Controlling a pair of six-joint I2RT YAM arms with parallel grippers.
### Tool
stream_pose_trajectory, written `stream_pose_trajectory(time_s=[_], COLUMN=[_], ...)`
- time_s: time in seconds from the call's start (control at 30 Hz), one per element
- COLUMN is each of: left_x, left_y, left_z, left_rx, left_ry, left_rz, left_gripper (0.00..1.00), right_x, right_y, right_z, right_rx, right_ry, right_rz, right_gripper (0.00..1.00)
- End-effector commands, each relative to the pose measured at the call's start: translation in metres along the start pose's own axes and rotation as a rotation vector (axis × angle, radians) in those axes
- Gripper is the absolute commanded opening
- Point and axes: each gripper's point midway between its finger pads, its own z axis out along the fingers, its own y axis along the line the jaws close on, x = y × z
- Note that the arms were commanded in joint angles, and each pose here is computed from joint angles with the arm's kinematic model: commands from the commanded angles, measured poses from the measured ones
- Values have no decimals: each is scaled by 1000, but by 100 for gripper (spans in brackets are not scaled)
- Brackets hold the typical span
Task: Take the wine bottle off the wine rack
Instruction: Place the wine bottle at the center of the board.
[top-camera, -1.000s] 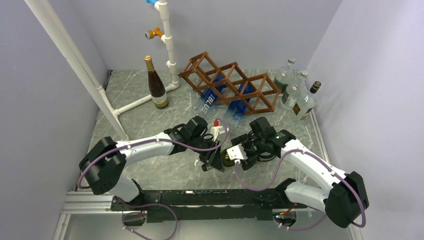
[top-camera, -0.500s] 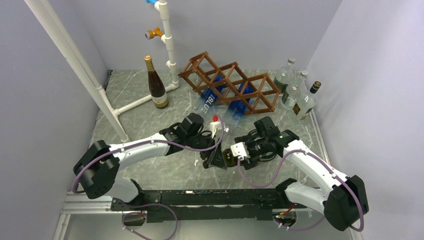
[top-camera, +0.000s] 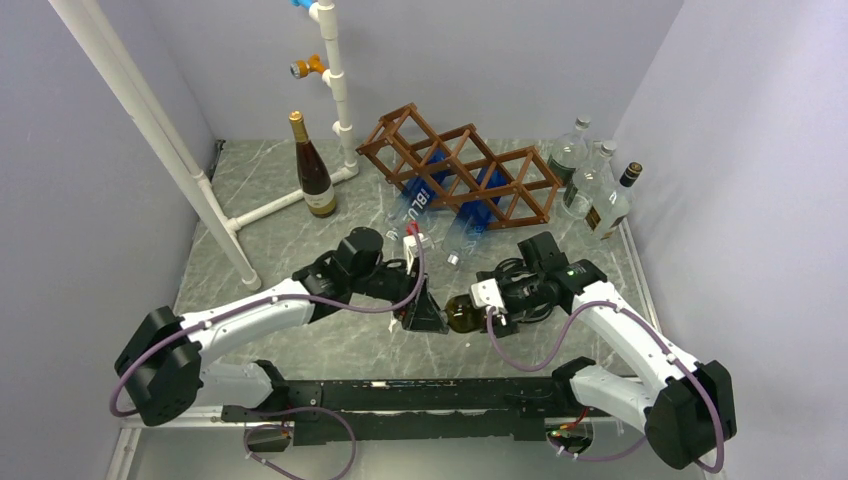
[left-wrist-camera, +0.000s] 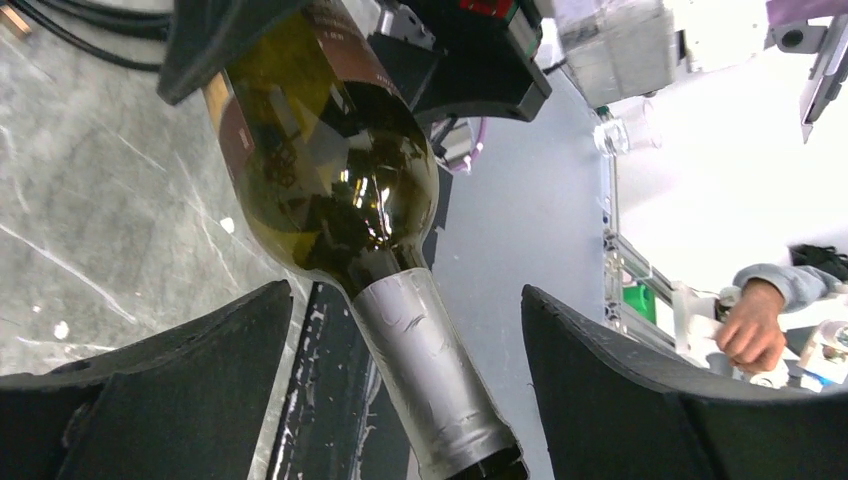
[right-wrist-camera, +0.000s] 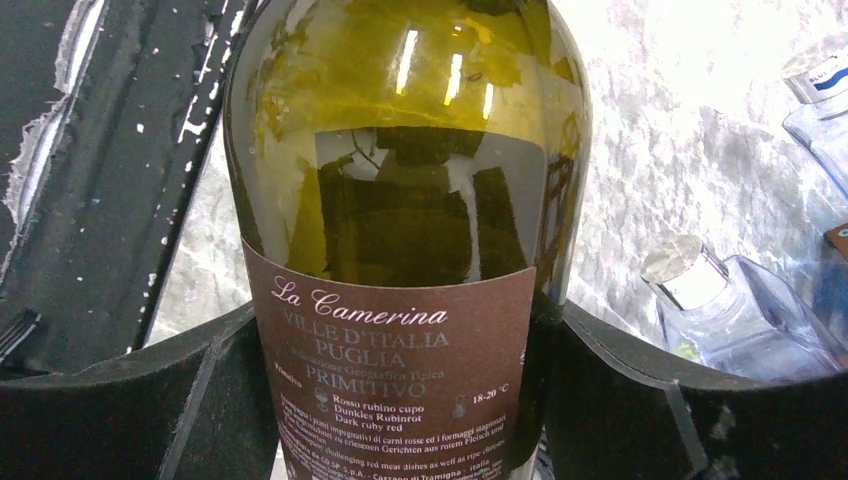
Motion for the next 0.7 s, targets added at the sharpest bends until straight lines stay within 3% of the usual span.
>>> stream_pose_trajectory(time_s=[0.0, 0.37, 0.67], left_x=[-28, -59, -67], left_y=[-11, -39, -30], left_z=[-10, -59, -95], left_rx=[-6, -82, -220], left_ry=[-127, -444, -649], left_rz=[146, 405, 425], left_gripper=[91, 98, 100], right_x=[-30, -31, -36], right_y=[-9, -9, -12], right_z=[-7, -8, -12], right_rx=[29, 34, 50], right_ry=[-119, -139, -182], right_rz=[-62, -45, 2], right_gripper=[2, 2, 2])
